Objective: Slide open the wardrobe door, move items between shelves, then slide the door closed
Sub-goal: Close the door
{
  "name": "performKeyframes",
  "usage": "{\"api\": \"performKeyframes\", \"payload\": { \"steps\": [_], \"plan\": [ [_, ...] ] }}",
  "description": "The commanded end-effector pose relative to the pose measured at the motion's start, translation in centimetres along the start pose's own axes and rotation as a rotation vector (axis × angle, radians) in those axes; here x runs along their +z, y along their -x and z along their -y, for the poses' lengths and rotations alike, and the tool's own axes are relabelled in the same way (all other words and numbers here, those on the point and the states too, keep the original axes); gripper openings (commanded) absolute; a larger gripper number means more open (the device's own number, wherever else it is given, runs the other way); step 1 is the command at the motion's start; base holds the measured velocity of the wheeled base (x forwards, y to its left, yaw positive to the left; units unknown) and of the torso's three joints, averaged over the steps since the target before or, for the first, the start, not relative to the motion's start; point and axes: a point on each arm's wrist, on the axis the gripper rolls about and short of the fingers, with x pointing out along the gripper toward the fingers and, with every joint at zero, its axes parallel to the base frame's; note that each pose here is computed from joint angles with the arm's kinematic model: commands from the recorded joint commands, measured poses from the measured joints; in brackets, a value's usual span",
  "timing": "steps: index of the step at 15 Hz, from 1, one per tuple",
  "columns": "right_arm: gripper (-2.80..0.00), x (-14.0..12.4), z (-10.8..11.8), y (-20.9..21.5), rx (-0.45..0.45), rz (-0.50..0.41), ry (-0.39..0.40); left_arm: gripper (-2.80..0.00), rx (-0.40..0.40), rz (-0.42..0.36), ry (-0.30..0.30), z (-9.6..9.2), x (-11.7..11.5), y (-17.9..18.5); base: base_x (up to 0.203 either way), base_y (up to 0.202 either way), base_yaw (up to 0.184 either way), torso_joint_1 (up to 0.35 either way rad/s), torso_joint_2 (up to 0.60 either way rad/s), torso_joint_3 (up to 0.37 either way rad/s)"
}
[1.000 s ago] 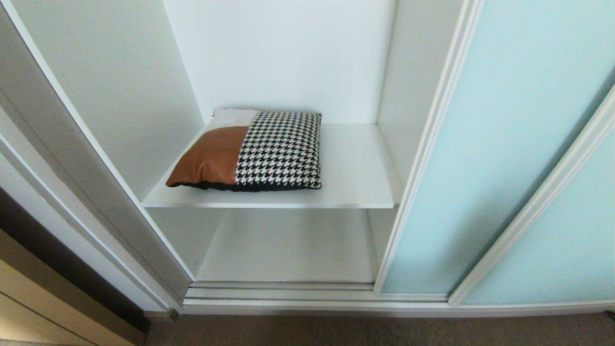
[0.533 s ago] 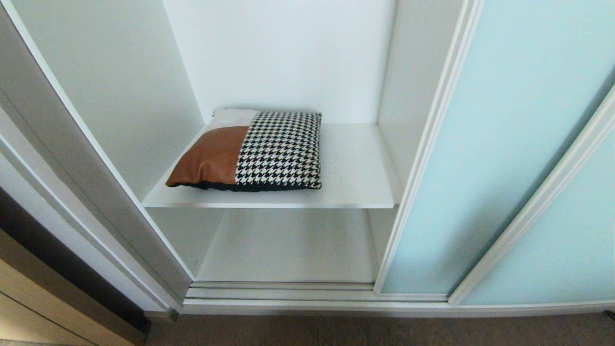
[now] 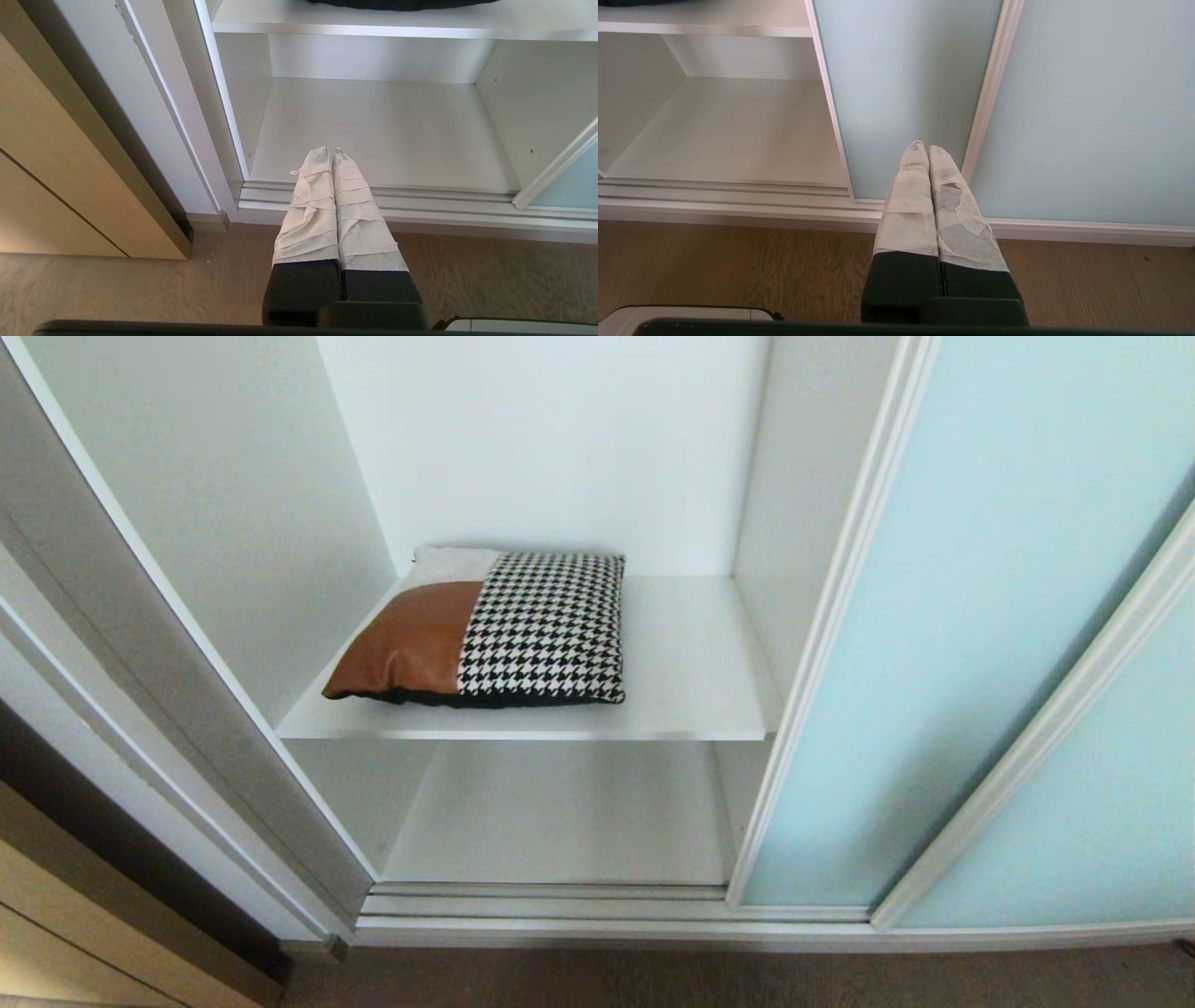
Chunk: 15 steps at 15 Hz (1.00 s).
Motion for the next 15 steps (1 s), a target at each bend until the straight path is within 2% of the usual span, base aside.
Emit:
{"api": "performKeyframes", "payload": {
  "steps": [1,15],
  "plan": [
    [-2.8,0.01,0.0,0.0,0.0,0.001,0.0,-2.8,0.0,-0.003,0.0,0.0,-0.04,-0.02,0.0,0.0,0.0,0.0,0.0,0.0],
    [-2.8,0.01,0.0,0.0,0.0,0.002,0.0,-2.8,0.0,-0.003,0.0,0.0,-0.04,-0.02,0.0,0.0,0.0,0.0,0.0,0.0]
  ]
}}
